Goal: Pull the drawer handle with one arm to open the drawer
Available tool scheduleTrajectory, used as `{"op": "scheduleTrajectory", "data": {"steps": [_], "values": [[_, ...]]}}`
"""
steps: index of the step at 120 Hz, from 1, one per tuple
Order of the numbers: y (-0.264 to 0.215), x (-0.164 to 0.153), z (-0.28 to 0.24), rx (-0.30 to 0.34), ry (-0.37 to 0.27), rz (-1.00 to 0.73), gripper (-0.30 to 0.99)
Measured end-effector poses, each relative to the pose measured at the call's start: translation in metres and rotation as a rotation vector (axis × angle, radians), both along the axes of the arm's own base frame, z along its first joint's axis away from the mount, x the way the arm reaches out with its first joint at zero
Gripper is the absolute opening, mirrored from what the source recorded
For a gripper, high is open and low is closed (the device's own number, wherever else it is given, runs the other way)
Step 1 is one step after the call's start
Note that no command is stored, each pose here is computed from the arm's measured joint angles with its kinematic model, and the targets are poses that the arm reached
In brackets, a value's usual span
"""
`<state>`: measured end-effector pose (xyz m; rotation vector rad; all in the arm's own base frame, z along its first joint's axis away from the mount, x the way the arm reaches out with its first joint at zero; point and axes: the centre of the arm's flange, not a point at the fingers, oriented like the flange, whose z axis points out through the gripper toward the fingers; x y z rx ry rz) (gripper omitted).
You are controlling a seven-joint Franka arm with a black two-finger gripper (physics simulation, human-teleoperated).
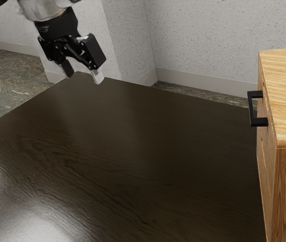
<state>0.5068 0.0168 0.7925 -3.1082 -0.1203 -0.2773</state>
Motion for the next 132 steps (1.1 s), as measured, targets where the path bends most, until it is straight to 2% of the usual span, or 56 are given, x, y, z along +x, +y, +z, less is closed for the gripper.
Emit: {"op": "scheduleTrajectory", "data": {"steps": [29,39,57,72,78,88,96,104,110,132], "values": [[-0.037,0.01,-0.017,-0.019,0.047,-0.074,0.69],[-0.022,0.02,-0.027,-0.026,0.066,-0.044,0.69],[0.024,0.023,-0.034,-0.052,0.08,0.121,0.69],[0.017,0.027,-0.038,-0.081,0.084,0.161,0.69],[0.005,0.035,-0.042,-0.123,0.078,0.152,0.69],[-0.013,0.052,-0.049,-0.244,0.054,0.129,0.69],[-0.024,0.079,-0.071,-0.352,0.055,0.113,0.69],[-0.038,0.099,-0.082,-0.425,0.027,0.102,0.69],[-0.053,0.106,-0.083,-0.449,-0.001,0.094,0.69],[-0.062,0.116,-0.074,-0.465,-0.095,0.14,0.69]]}}
